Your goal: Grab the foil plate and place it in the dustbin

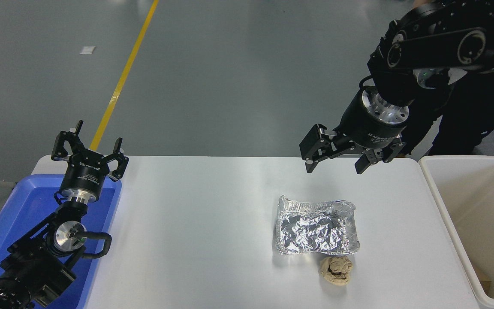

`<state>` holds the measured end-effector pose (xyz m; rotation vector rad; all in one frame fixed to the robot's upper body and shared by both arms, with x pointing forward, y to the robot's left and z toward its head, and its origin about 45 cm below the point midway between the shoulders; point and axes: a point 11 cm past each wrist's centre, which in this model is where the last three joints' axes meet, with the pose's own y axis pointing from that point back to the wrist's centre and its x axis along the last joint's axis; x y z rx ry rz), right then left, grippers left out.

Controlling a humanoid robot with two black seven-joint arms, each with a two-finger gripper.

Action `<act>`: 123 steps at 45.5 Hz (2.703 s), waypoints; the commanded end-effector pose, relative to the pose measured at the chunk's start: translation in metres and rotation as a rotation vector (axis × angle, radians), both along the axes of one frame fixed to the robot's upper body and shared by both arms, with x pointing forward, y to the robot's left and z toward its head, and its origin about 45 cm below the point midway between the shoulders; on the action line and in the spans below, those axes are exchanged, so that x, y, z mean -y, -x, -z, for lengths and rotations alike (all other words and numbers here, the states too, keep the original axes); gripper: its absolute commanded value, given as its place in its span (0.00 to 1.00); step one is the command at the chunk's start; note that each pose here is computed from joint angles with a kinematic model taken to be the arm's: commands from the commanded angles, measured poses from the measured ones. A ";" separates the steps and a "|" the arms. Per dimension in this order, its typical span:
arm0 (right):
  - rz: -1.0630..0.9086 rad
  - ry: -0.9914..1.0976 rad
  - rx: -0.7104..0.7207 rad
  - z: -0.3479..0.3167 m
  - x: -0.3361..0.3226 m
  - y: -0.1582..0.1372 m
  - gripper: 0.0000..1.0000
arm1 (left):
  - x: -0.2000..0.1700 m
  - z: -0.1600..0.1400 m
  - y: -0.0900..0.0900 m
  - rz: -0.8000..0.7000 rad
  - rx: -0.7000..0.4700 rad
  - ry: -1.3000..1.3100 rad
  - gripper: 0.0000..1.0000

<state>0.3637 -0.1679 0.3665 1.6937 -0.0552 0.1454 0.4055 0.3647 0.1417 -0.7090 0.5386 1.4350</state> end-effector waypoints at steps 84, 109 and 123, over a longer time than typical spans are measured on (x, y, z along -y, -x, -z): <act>0.016 0.010 0.025 -0.001 0.005 -0.011 1.00 | 0.000 -0.001 -0.001 -0.002 0.003 0.002 0.98; 0.051 0.051 -0.040 0.041 0.038 -0.016 1.00 | 0.000 -0.001 -0.001 -0.002 0.003 0.002 0.98; 0.029 0.185 0.061 0.118 0.084 -0.019 1.00 | 0.000 -0.001 -0.001 -0.002 0.003 0.002 0.98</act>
